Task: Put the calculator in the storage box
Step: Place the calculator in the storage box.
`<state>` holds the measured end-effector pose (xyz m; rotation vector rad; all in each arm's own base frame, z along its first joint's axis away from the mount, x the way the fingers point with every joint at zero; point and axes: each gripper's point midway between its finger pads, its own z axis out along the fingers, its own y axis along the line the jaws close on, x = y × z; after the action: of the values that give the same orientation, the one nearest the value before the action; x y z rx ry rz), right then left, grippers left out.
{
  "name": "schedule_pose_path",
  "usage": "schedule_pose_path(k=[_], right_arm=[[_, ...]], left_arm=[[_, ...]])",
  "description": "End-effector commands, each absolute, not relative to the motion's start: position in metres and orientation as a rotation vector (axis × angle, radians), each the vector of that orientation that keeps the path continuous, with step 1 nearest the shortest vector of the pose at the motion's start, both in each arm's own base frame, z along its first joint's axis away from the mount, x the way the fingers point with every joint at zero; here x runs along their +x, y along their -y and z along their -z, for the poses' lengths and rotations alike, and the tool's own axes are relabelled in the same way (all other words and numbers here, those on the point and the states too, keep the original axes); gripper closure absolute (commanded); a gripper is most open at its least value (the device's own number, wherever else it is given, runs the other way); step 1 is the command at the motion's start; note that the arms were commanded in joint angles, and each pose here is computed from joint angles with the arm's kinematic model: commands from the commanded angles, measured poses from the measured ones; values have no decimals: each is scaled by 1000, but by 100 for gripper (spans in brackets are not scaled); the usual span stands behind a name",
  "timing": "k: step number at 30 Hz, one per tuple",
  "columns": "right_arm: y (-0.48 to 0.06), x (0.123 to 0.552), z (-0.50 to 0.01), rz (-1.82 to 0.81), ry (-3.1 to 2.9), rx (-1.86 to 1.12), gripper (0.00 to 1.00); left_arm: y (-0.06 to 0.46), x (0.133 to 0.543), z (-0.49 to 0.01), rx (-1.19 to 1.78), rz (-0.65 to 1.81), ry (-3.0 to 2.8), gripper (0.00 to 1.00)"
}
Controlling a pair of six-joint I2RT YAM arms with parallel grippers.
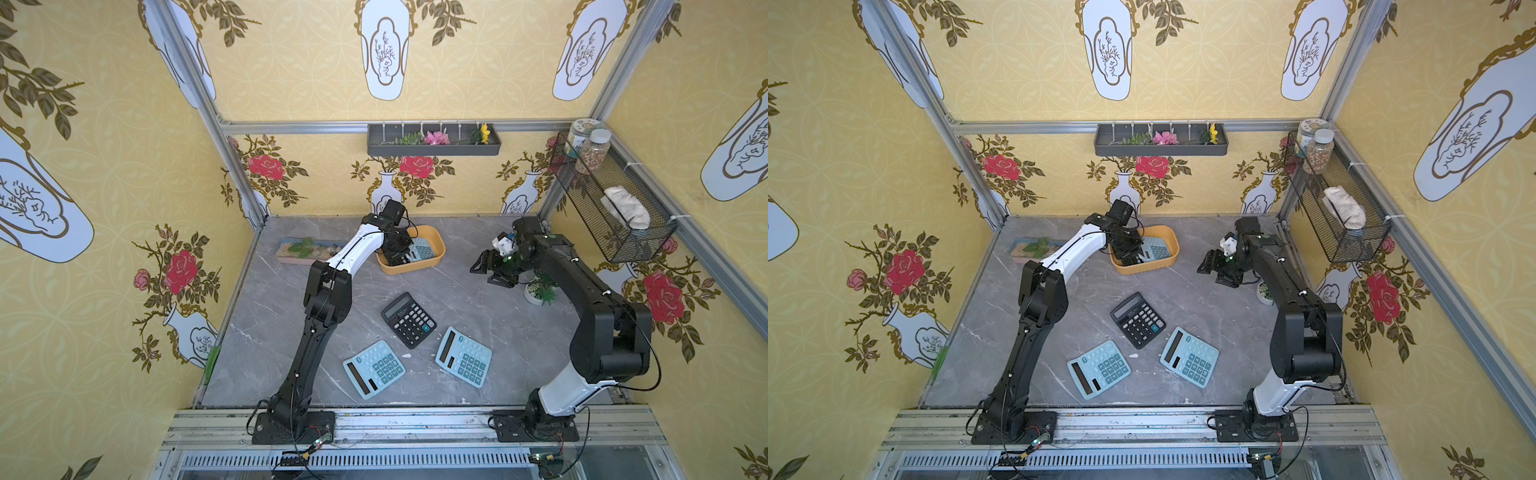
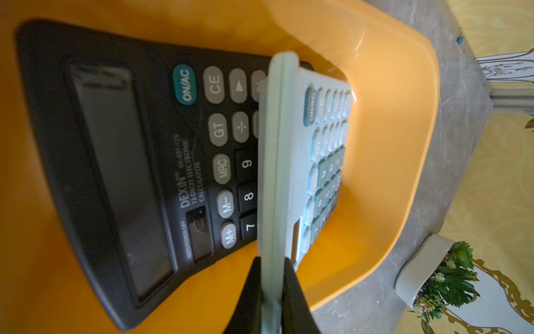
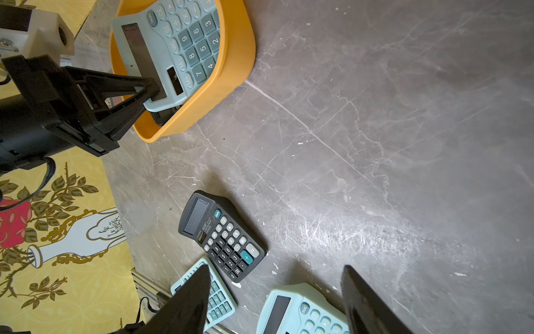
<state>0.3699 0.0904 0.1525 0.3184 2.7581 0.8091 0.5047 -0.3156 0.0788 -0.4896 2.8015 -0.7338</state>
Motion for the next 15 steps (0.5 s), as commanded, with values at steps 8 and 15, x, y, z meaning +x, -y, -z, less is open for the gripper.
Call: schedule_pose_path(k=[8,15], right_arm=[[-91,370,-153,-794,-2763,303,25],[-93,369,-158,-795,-2761,263,22]], left_arm=[[319,498,-79,-442,733,-2814,59],[312,496,-118,-370,722,-2756,45]])
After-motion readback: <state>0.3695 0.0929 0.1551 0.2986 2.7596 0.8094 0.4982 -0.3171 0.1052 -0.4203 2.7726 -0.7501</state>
